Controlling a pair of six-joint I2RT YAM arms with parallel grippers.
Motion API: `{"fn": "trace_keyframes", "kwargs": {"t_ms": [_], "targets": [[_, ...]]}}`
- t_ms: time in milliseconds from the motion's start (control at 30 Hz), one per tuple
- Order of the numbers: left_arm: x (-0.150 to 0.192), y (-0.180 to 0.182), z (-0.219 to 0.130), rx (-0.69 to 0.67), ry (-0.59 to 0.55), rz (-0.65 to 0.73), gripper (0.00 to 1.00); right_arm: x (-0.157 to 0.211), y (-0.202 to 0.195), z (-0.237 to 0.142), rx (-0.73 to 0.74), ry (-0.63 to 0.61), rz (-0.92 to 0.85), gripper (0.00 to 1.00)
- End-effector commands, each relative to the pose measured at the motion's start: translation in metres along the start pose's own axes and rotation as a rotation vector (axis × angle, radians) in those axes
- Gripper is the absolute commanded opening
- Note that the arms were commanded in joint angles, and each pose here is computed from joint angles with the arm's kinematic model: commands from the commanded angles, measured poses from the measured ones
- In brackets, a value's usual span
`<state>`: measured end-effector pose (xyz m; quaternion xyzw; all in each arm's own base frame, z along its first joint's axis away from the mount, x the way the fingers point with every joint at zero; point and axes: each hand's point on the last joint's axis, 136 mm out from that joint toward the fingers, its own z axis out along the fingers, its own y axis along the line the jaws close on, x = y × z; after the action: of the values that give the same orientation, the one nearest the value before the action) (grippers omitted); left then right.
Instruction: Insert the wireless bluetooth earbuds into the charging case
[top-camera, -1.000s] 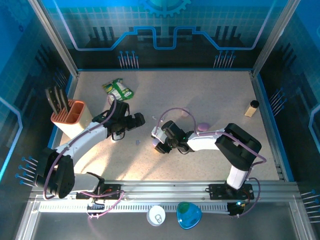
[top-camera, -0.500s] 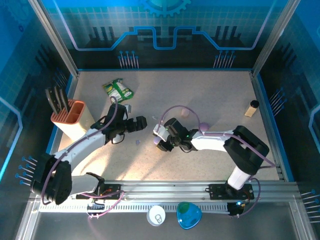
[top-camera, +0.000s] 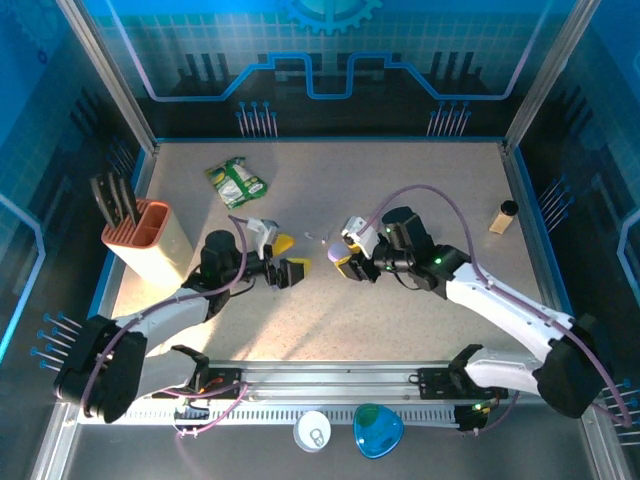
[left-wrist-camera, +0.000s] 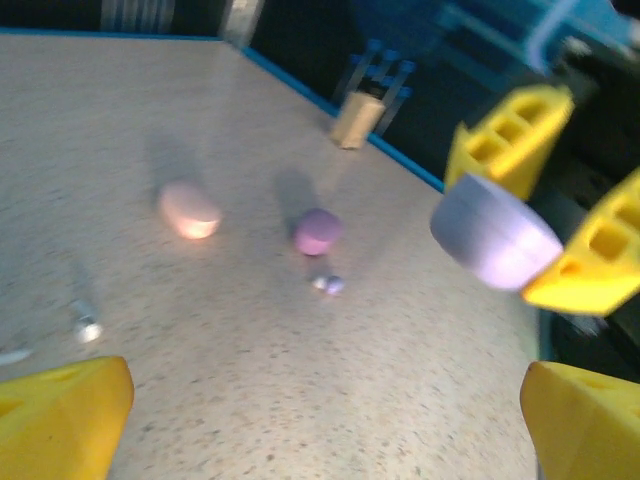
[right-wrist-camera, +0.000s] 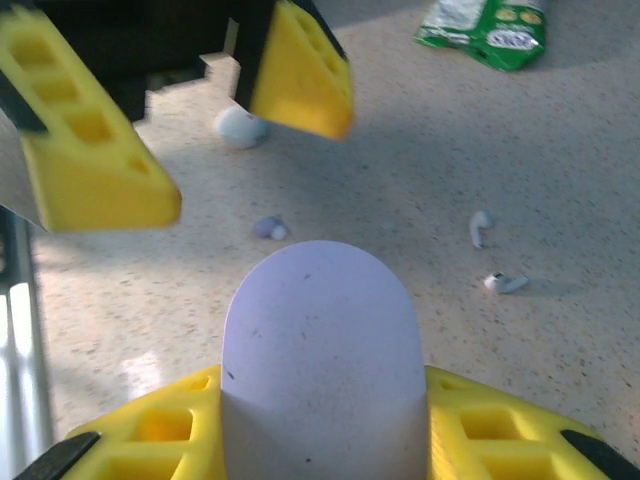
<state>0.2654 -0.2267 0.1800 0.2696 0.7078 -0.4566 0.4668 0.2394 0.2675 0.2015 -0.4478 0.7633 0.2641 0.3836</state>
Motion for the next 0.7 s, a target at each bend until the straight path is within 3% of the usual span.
{"fn": "trace_keyframes", "kwargs": {"t_ms": [0, 200, 333, 667], "targets": [[-0.015, -0.055, 0.0, 0.275, -0.064, 0.252, 0.99, -0.009, 0.027, -0.024, -0.124, 0.025, -0.04, 0.28], [-0.006, -0.087, 0.006, 0.415, -0.035, 0.318, 0.95, -0.026, 0.048, -0.035, -0.203, 0.003, -0.081, 0.27], [-0.004, -0.096, 0.009, 0.439, -0.021, 0.322, 0.92, -0.032, 0.056, -0.031, -0.227, 0.011, -0.105, 0.27], [-0.009, -0.113, 0.009, 0.481, -0.023, 0.333, 0.67, -0.031, 0.066, -0.019, -0.272, 0.037, -0.128, 0.27]]}}
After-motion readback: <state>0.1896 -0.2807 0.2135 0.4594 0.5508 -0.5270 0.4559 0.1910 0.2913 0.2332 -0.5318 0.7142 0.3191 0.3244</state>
